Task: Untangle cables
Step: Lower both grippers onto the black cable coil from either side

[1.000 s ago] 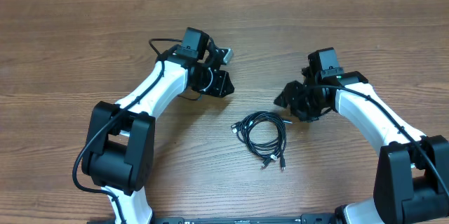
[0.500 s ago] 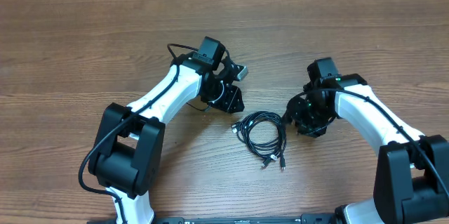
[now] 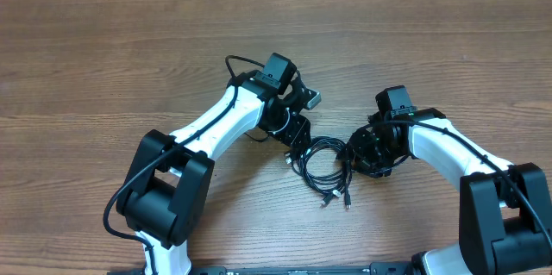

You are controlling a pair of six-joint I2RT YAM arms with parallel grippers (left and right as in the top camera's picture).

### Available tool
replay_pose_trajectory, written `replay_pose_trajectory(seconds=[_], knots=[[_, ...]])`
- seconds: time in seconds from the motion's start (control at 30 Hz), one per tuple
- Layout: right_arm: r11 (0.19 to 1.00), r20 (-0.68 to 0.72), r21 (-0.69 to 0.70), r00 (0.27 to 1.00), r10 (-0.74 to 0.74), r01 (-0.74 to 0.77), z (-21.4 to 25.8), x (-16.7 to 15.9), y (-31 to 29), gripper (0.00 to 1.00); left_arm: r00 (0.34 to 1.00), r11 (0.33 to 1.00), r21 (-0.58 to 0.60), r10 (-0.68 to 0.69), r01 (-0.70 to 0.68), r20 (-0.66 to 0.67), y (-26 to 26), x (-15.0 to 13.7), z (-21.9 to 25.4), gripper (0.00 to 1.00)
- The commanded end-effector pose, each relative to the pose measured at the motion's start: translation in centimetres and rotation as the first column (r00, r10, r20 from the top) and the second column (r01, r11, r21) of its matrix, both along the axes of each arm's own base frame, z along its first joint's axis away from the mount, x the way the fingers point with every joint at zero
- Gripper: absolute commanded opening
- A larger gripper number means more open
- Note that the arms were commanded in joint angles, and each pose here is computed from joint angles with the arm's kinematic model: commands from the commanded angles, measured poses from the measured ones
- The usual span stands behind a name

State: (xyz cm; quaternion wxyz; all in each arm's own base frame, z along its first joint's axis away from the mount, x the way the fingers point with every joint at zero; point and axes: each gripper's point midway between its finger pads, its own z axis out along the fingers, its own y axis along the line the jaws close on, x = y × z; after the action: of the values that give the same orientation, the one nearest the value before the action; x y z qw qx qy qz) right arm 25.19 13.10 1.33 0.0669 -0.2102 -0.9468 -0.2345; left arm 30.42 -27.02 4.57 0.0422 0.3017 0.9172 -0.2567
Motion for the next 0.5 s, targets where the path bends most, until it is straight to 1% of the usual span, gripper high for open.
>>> replay_pose_trajectory(seconds=[0.0, 0.13, 0.2, 0.33, 0.4, 0.47], knots=[[1.000, -0.013, 0.030, 1.000, 0.008, -0.008, -0.1, -0.4, 0.7, 0.48, 0.999, 1.000, 0.022, -0.014, 0.014, 0.032, 0.0, 0.6, -0.2, 0.35], [0.999, 0.006, 0.034, 0.999, 0.041, -0.041, -0.1, -0.5, 1.7, 0.48, 0.999, 0.998, 0.057, -0.007, 0.004, 0.051, 0.6, 1.0, -0.5, 0.36], [0.998, 0.017, 0.036, 0.998, 0.059, -0.059, -0.1, -0.5, 2.2, 0.46, 0.999, 0.998, 0.056, -0.007, 0.004, 0.050, 0.5, 0.9, -0.5, 0.38], [0.999, 0.018, 0.030, 0.999, 0.041, -0.042, -0.1, -0.4, 3.3, 0.44, 0.999, 0.998, 0.058, -0.007, 0.005, 0.050, 0.6, 0.9, -0.5, 0.38], [0.998, 0.043, 0.038, 0.998, 0.055, -0.057, 0.0, -0.2, 4.1, 0.39, 0.998, 0.996, 0.093, -0.009, 0.003, 0.064, 1.2, 1.1, -0.8, 0.38], [0.997, 0.068, 0.039, 0.996, 0.061, -0.064, 0.1, 0.2, 4.6, 0.34, 0.995, 0.985, 0.171, 0.004, -0.021, 0.098, 2.5, 1.7, -1.3, 0.38]])
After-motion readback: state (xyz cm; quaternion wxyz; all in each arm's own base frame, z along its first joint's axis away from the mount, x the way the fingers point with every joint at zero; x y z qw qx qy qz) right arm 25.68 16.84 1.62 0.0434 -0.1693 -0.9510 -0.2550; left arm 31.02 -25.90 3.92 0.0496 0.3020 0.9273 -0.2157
